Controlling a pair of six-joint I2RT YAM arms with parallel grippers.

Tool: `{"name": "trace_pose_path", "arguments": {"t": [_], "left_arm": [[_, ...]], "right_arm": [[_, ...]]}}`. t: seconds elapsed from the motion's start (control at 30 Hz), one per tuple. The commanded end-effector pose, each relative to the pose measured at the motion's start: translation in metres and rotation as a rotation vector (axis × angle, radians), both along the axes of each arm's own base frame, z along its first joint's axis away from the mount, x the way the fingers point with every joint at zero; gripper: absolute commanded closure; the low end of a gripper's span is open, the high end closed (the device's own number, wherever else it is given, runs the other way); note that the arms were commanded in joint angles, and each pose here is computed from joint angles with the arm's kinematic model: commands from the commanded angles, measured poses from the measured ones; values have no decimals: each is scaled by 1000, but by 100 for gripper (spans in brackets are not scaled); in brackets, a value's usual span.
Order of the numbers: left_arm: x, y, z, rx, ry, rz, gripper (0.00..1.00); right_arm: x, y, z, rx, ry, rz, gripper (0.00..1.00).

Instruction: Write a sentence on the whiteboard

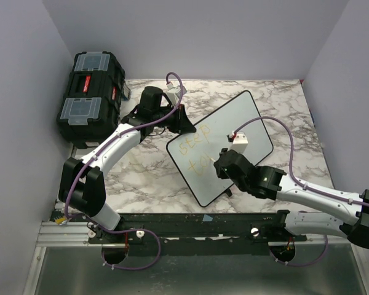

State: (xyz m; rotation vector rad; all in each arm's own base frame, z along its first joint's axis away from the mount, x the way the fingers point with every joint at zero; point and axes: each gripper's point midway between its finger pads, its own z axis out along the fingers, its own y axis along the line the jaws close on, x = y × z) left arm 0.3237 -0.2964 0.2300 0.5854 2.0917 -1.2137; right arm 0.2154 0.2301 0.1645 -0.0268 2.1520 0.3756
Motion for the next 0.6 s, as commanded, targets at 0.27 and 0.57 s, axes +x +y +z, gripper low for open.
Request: {"name": "trace_pose_path", "arguments": {"t": [0.27, 0.57], "left_arm": [[-5, -8, 41, -80, -147, -58, 100], [-6, -8, 41, -82, -149, -59, 100]], "right_arm": [[29, 8, 20, -55, -78, -41, 99], [27, 7, 14, -49, -65, -33, 99]]}}
